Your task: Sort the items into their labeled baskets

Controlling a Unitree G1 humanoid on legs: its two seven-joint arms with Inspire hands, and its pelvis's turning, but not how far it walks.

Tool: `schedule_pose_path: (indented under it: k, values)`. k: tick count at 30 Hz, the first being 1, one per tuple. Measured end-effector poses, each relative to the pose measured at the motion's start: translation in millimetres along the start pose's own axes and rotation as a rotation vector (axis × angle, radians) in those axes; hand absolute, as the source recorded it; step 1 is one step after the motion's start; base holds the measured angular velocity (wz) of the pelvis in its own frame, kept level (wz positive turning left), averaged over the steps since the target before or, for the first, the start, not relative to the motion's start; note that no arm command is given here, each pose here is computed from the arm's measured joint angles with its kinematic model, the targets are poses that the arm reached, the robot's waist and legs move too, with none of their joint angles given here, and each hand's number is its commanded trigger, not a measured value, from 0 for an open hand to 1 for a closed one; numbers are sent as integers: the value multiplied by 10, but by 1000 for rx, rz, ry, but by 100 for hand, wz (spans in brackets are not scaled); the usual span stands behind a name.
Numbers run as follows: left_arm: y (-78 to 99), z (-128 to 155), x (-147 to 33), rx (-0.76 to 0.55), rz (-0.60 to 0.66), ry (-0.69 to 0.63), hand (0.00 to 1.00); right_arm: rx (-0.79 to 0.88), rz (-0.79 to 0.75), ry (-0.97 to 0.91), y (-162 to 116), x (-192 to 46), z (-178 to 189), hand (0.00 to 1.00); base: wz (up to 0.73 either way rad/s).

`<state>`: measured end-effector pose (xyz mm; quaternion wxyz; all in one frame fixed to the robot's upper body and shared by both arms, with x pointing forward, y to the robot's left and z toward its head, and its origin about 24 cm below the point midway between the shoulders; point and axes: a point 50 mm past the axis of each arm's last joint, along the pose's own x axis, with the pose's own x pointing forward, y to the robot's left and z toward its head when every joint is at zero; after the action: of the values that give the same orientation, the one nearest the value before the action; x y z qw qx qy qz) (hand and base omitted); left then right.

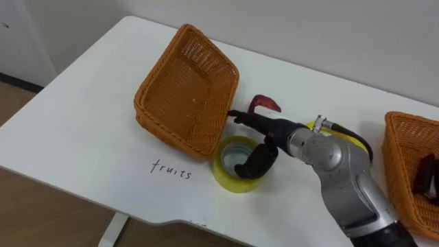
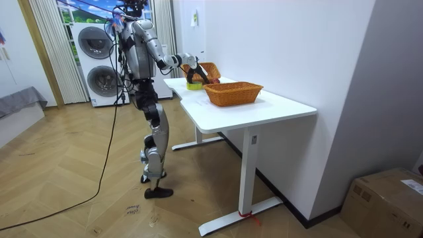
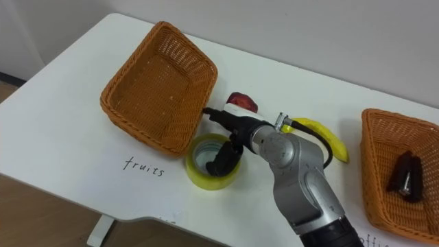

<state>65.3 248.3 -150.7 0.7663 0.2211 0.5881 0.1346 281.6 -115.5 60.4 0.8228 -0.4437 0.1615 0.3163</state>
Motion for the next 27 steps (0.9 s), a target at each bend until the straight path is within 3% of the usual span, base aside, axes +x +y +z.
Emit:
schedule_pose_path:
  k: [27]
  values:
    - [35,-94,20,-43,-12,45,0,68,-44,-3,-83,-56,-117,0,0]
